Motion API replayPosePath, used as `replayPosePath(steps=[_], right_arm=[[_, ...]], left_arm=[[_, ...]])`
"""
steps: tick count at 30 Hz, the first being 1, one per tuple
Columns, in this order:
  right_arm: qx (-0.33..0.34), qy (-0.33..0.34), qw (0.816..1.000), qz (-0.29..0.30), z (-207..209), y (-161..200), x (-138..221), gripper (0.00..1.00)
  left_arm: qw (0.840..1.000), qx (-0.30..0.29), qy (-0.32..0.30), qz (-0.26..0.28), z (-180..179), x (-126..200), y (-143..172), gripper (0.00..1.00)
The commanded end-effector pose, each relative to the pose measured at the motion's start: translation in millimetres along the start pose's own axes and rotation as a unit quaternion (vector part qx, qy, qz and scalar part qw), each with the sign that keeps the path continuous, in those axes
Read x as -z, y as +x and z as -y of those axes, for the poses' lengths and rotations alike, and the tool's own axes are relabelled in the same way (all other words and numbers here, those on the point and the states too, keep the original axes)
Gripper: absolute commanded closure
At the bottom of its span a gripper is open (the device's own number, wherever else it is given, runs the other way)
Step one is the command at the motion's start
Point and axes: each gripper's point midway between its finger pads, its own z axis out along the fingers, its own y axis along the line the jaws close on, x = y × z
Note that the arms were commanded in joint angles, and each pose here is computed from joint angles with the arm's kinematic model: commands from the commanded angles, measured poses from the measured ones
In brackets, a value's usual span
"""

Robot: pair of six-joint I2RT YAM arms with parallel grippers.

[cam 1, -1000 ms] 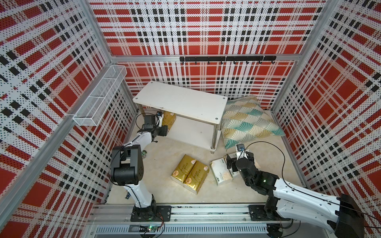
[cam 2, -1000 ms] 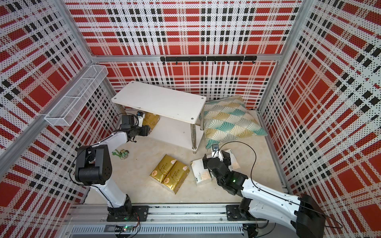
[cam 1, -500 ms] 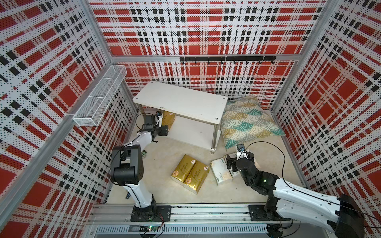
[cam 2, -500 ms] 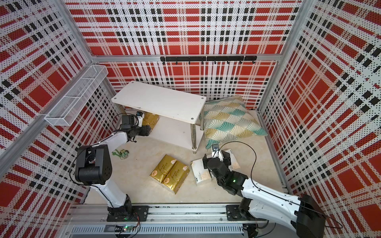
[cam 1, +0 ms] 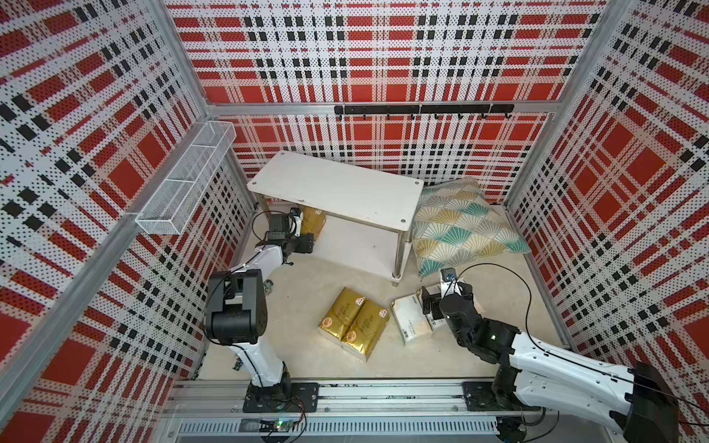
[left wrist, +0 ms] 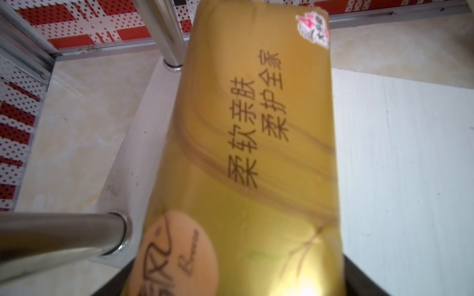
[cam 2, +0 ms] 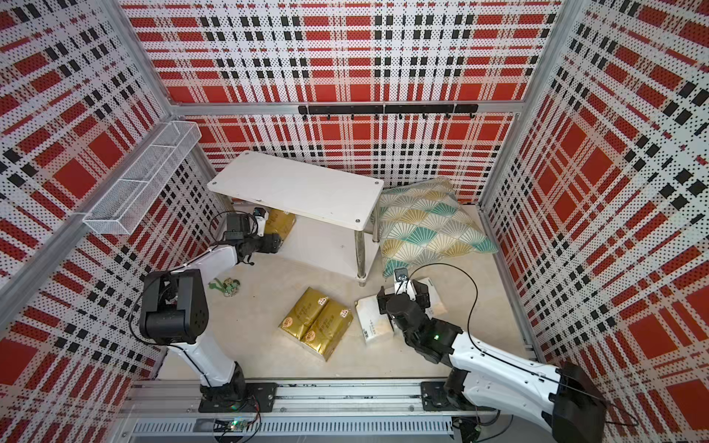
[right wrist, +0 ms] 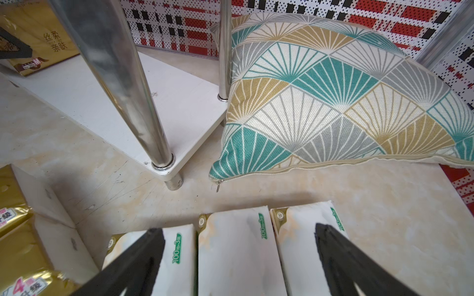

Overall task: Place the tissue boxes on the shelf by color
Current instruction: Place a box of tissues on the shelf.

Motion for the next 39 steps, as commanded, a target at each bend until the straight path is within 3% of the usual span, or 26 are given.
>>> replayPosePath(steps=[1,12,13,39], right_arm=[[-0.005,0.000,1.000,0.003,1,2,1,0.00],[-0.003,-0.001,1.000,0.004,1,2,1,0.00],[-0.005,-0.001,1.000,0.004,0,2,1,0.00],[-0.008,-0.009,1.000,0.013,0,0,3,0.00]], left_arm=[[1.000,0.001,0.001,-0.008,3,0,2,0.14],[1.000,-0.005,-0.015,-0.001,0,8,-4,0.08],[1.000,-0.005,-0.015,0.000,0,9,-4,0.00],[0.999,0.027,-0.029,0.022,3,52,4,0.01]])
